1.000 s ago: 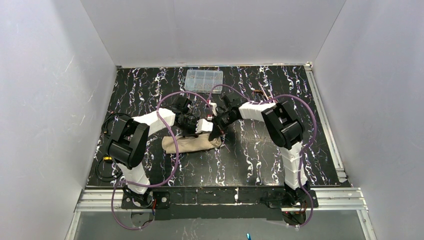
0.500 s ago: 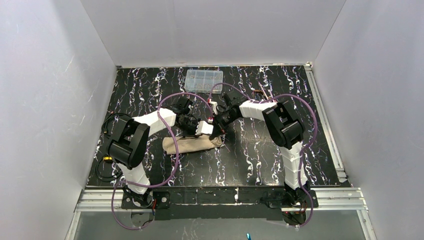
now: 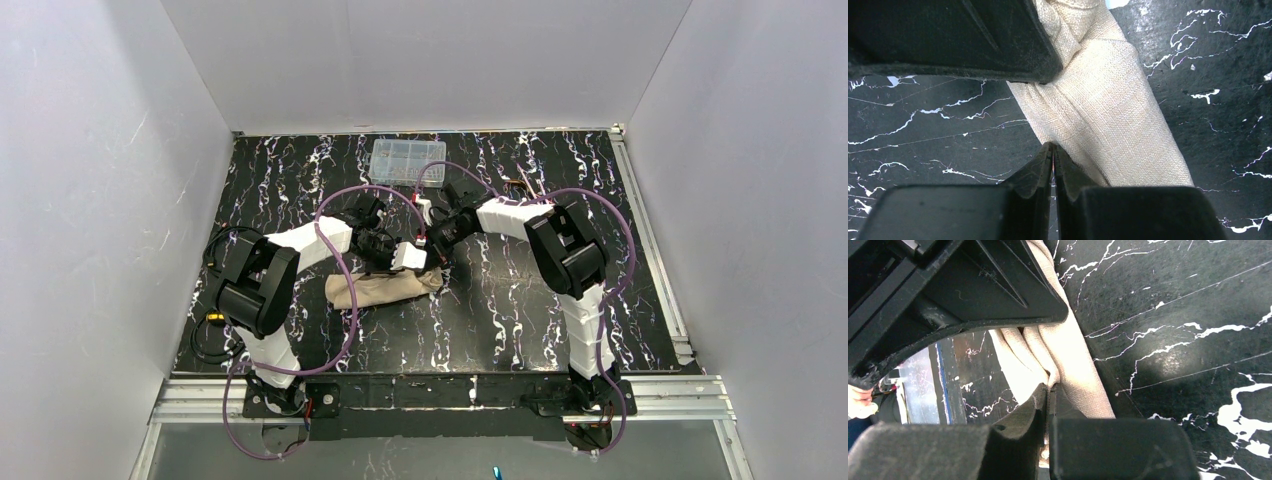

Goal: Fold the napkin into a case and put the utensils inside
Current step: Smooth out the smaller rectangle-folded napkin at the center of the board.

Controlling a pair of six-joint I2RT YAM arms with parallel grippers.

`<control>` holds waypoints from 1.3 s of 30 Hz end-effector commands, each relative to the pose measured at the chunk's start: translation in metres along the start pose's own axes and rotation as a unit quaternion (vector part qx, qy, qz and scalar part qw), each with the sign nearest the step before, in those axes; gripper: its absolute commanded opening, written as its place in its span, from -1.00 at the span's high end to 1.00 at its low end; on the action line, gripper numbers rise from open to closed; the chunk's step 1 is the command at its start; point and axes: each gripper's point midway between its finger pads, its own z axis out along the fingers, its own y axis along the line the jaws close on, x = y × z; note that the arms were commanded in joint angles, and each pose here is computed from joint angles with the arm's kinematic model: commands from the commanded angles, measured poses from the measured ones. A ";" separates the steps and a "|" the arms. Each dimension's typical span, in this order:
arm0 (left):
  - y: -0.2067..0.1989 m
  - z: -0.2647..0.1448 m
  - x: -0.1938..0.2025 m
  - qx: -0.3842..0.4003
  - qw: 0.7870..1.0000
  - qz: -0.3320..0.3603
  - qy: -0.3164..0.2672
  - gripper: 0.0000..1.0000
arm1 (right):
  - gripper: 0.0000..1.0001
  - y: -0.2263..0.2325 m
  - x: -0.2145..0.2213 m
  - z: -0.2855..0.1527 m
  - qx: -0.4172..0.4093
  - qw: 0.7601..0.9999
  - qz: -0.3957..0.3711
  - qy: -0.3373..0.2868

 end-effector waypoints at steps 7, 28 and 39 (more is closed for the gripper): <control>-0.008 -0.005 -0.013 0.015 1.000 0.012 -0.015 0.93 | 0.83 0.016 -0.036 -0.021 -0.002 0.998 -0.056 -0.034; 0.069 -0.063 -0.048 -0.113 0.992 -0.050 -0.016 0.73 | 0.84 -0.046 0.028 0.003 0.033 0.999 0.039 0.014; -0.048 -0.055 -0.076 0.071 0.992 -0.080 -0.060 0.65 | 0.84 -0.044 0.032 0.002 0.030 0.999 0.040 0.015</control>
